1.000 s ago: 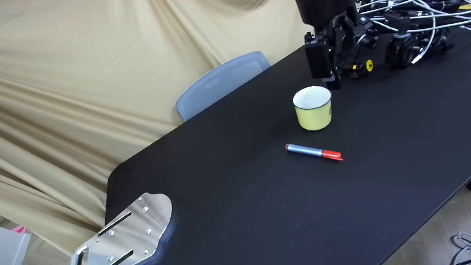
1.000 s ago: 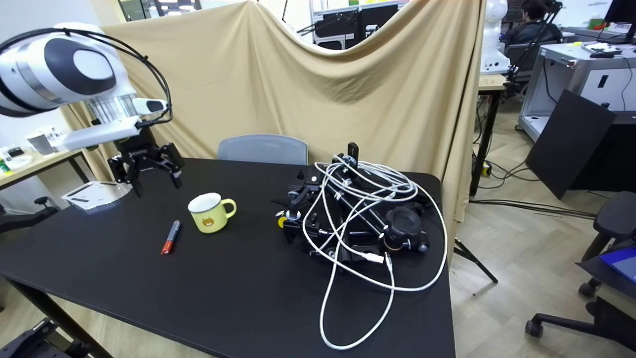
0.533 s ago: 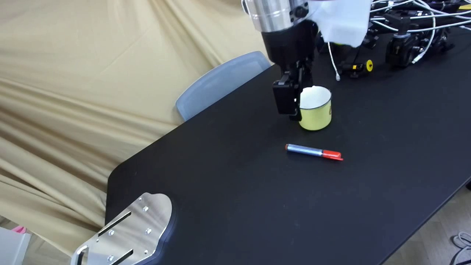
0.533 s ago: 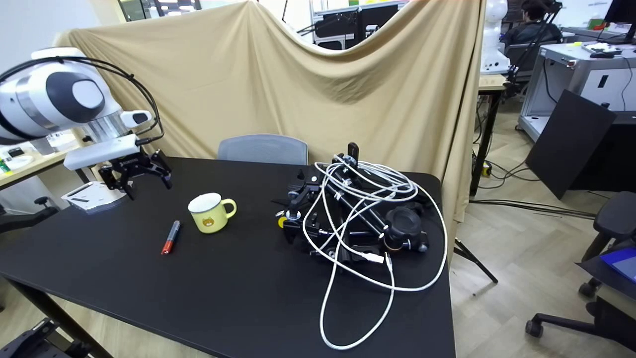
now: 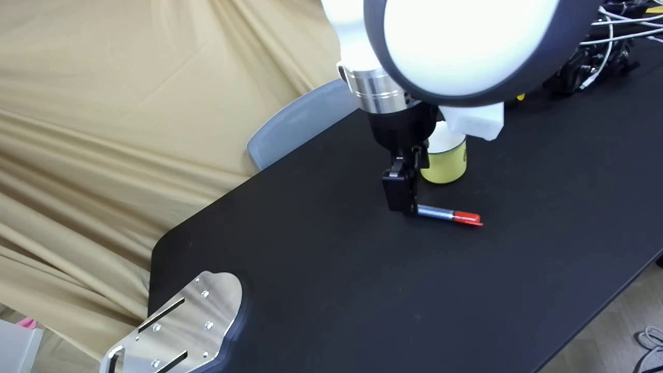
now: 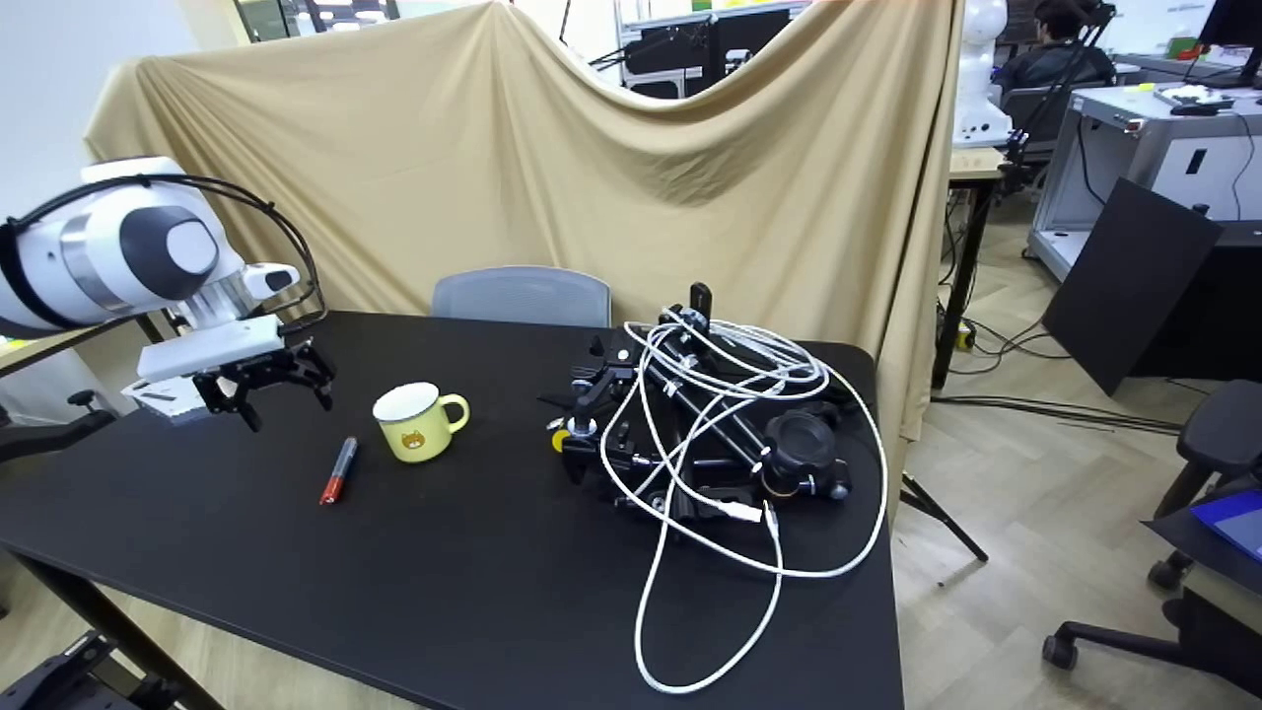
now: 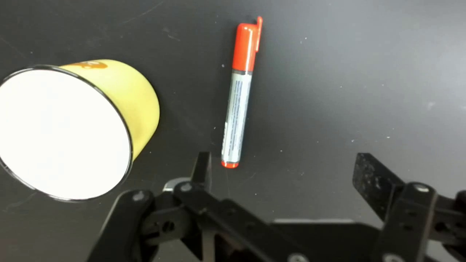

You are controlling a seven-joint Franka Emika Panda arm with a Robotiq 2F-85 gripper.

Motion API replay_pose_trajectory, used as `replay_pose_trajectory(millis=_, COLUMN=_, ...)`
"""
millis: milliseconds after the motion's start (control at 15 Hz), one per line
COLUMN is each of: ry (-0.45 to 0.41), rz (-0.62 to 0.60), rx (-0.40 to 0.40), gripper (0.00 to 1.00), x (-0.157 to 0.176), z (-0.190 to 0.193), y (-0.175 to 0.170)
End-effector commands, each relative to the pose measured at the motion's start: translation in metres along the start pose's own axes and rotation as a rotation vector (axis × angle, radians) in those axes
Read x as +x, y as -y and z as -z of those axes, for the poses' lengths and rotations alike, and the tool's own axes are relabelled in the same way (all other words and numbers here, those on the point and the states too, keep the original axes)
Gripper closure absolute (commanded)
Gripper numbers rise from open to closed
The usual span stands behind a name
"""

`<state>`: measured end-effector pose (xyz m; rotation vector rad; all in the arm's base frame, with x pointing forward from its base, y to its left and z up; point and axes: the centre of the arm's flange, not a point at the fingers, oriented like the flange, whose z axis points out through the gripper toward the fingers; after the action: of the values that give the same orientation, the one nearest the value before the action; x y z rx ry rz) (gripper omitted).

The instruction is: Place the marker in the mug

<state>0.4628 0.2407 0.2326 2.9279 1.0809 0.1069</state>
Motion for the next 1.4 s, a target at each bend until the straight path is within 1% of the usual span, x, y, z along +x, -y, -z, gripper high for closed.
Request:
replay_pose_trajectory(millis=0, ry=0.019, rz=0.006, rx=0.009, gripper=0.0, x=-0.002, z=-0.018, y=-0.007)
replay_pose_trajectory(millis=533, ry=0.071, rz=-0.09, rx=0.02, gripper=0.0, x=-0.015, z=-0.05, y=-0.024)
replay_pose_trajectory(millis=933, ry=0.099, rz=-0.114, rx=0.028, gripper=0.0, x=-0.017, z=-0.07, y=-0.035)
replay_pose_trajectory(millis=1333, ry=0.104, rz=-0.111, rx=0.022, gripper=0.0, x=-0.007, z=-0.075, y=-0.036)
